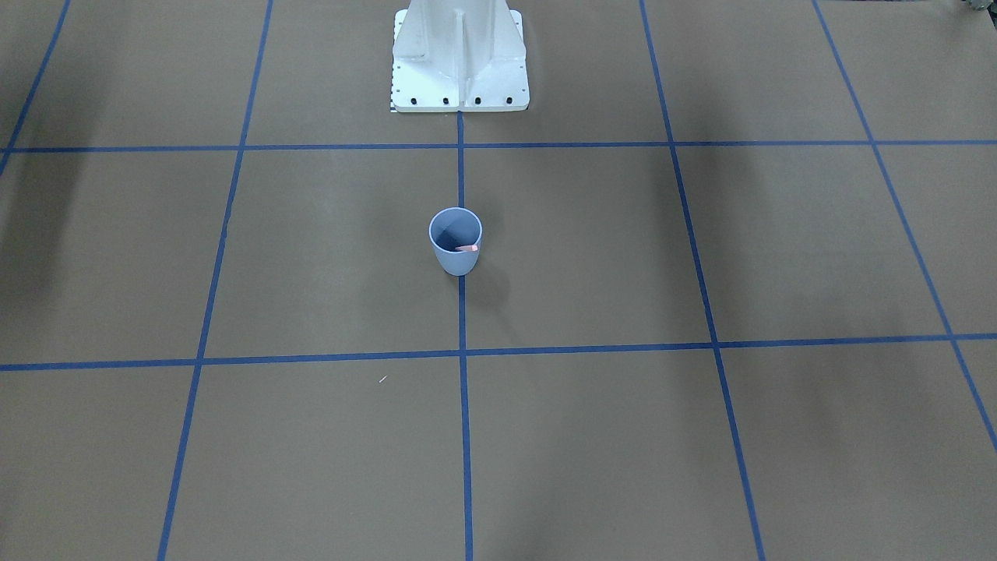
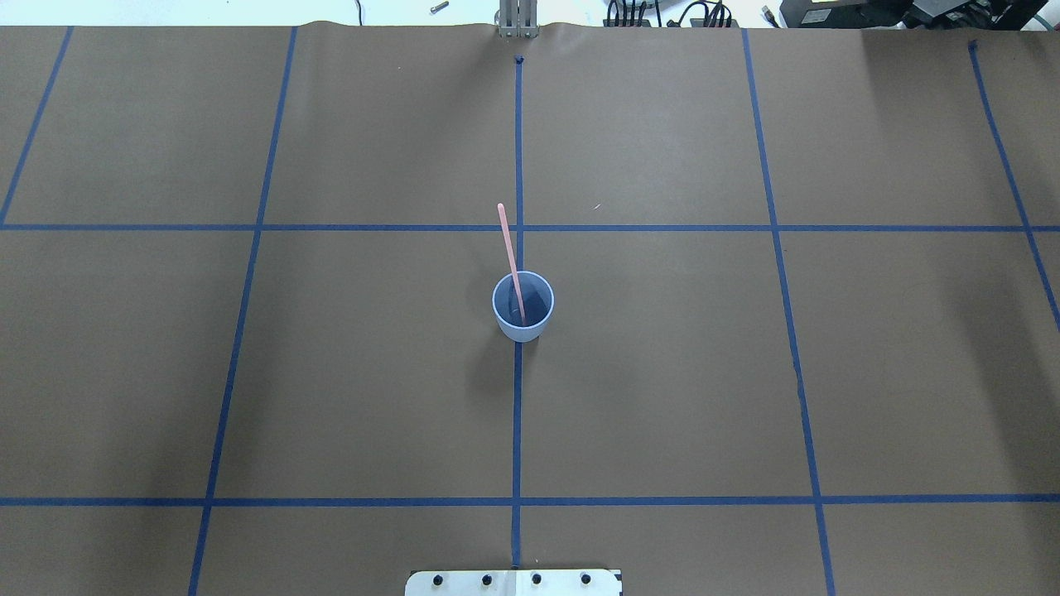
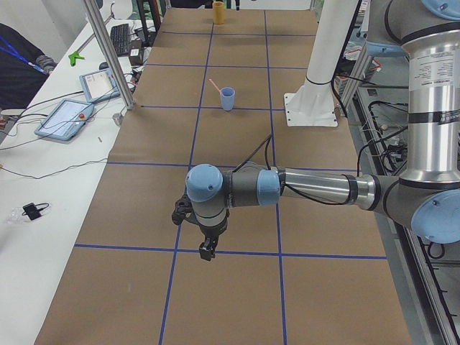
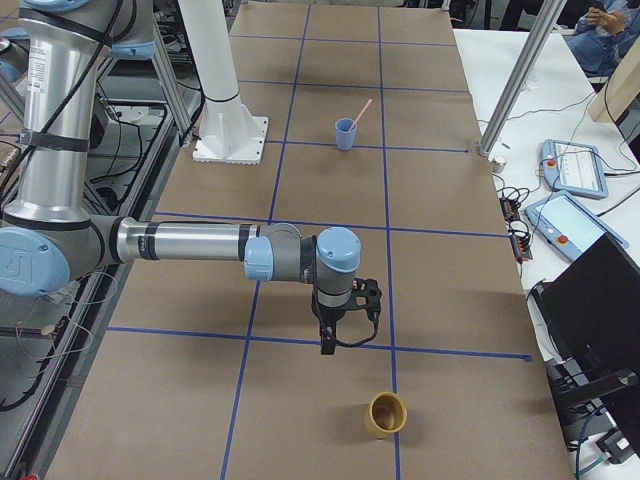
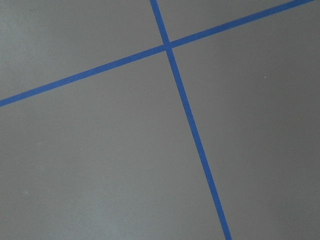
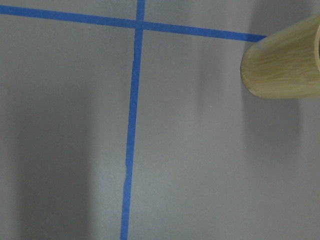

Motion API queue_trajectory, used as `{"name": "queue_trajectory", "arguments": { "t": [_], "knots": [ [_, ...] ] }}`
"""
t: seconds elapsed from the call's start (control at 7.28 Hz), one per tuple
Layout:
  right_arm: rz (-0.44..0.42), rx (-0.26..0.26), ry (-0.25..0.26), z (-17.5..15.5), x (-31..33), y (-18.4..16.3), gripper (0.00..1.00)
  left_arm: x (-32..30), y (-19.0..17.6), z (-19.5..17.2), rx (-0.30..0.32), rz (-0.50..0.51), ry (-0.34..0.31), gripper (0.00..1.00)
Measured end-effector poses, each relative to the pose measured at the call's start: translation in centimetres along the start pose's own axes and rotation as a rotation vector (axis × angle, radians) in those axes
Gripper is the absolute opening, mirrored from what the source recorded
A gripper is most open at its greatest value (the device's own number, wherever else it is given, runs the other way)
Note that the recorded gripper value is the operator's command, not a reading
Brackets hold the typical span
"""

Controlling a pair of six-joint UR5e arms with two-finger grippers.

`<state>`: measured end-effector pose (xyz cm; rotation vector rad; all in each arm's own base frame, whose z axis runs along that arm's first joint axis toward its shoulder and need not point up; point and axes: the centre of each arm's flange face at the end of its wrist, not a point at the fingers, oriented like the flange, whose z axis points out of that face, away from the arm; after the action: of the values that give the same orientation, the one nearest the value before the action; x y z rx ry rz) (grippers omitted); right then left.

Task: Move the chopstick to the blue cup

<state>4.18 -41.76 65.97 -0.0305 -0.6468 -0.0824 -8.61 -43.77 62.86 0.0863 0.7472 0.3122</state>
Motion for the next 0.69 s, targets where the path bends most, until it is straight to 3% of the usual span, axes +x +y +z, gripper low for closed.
{"name": "queue_trajectory", "arguments": {
  "t": [0.69],
  "knots": [
    [0.002, -0.002, 0.0, 0.11, 0.08, 0.07, 1.0, -0.01, 0.03, 0.02, 0.0, -0.001, 0.0, 1.0]
  ]
}}
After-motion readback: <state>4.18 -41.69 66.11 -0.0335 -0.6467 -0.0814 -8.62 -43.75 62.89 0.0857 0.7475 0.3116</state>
